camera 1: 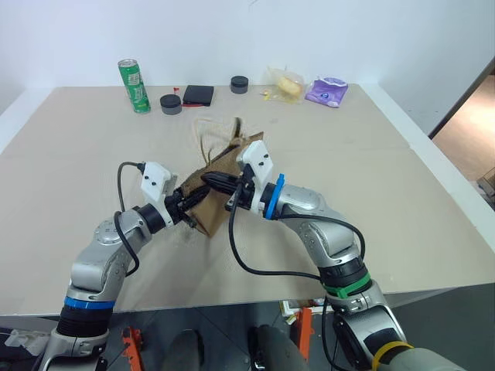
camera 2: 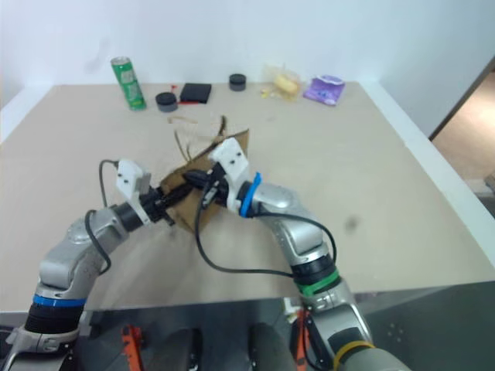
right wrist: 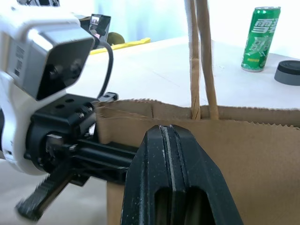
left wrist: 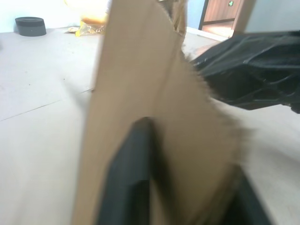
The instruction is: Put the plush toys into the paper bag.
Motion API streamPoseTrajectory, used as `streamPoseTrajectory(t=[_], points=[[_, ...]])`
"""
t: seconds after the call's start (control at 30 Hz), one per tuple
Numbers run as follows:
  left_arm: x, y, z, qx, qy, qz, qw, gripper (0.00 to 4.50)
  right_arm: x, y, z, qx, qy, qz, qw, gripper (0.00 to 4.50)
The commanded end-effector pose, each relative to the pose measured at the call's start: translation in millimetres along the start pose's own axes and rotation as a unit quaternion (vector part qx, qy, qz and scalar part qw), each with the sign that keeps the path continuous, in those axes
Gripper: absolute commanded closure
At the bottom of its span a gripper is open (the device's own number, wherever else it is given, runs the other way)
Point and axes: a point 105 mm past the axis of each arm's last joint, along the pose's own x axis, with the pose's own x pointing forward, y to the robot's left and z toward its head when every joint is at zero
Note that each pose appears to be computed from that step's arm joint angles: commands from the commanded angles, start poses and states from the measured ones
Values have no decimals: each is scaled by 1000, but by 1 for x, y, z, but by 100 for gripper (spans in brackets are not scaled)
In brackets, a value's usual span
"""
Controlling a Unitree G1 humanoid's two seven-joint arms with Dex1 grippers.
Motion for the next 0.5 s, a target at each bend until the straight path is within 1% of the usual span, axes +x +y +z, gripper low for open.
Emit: streamPoseTrajectory(t=[0.03,0.1,0.13,0.23,0.3,0.37,0.43,0.47,0.5], points=[[0,-2,10,18,-14,-9,1000,443,-2,4,28,-22,-41,11,999,450],[0,-2,12,14,-20,-13,1000,443,-10,1,38,-19,-57,9,998,450],[0,-1,17,9,-29,-15,999,443,-18,-2,46,-15,-68,11,998,450],[-2,0,30,-6,-51,-36,998,443,-56,-4,67,14,-92,42,995,450],[-4,0,35,-8,-55,-56,997,443,-81,-6,73,21,-87,55,994,450],[-7,-3,40,-6,-57,-87,995,443,-107,-7,77,29,-67,69,995,450],[-10,-9,44,-7,-51,-133,990,450,-140,-16,84,34,-46,70,996,387],[-10,-14,44,-3,-41,-159,986,450,-157,-22,88,32,-33,62,997,367],[-11,-17,43,1,-30,-179,983,450,-170,-26,92,30,-22,56,998,308]])
